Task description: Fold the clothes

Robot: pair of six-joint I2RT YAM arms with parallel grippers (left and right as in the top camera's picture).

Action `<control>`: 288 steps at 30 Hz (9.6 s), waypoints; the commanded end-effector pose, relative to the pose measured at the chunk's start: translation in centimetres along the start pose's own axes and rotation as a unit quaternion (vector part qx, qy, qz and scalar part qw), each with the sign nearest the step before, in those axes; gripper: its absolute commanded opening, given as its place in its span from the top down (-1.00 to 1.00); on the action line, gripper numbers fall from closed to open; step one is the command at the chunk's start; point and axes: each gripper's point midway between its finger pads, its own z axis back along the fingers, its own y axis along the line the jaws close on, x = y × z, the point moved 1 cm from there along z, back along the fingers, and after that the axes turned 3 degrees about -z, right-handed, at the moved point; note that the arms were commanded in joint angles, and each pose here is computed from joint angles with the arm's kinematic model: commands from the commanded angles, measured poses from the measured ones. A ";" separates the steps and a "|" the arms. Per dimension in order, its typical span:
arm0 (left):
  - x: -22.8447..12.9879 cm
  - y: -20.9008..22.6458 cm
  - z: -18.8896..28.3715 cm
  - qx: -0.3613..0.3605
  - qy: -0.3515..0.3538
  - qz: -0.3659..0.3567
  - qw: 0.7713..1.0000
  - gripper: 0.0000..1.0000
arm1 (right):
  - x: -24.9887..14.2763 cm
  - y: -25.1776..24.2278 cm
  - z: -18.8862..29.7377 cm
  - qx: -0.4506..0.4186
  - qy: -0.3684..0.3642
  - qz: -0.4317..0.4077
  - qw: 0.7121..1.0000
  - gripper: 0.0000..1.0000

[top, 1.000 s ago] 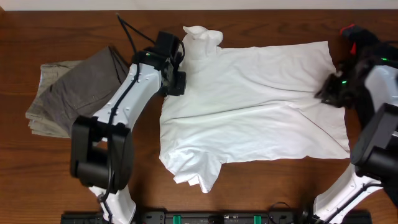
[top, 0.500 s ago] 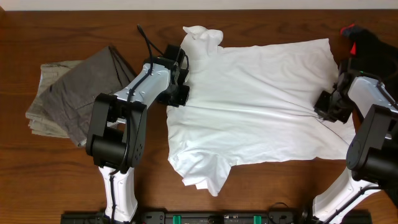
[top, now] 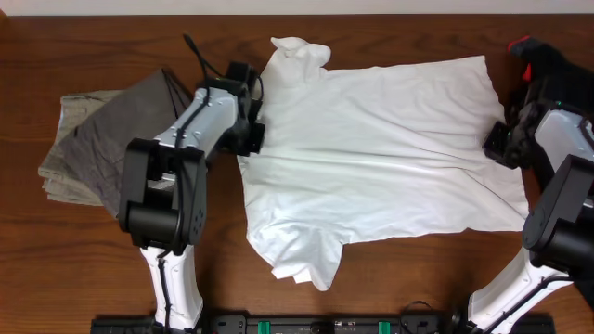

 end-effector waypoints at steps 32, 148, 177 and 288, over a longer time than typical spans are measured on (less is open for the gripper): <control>-17.0 -5.1 18.7 -0.060 -0.035 0.099 0.993 0.53 | -8.1 5.0 23.4 0.140 -0.037 0.128 0.981 -0.43; -2.8 -4.4 -1.5 -0.269 -0.131 0.119 0.947 -0.16 | -8.4 6.5 -0.2 0.116 0.097 0.081 0.985 0.26; -4.0 2.8 4.1 -0.275 -0.185 0.192 0.924 0.88 | -9.2 3.5 -4.0 0.004 0.044 0.040 0.998 0.85; -10.0 -1.1 3.1 -0.154 -0.027 0.134 0.979 0.88 | -10.7 3.4 -4.1 -0.008 0.066 0.057 0.996 0.68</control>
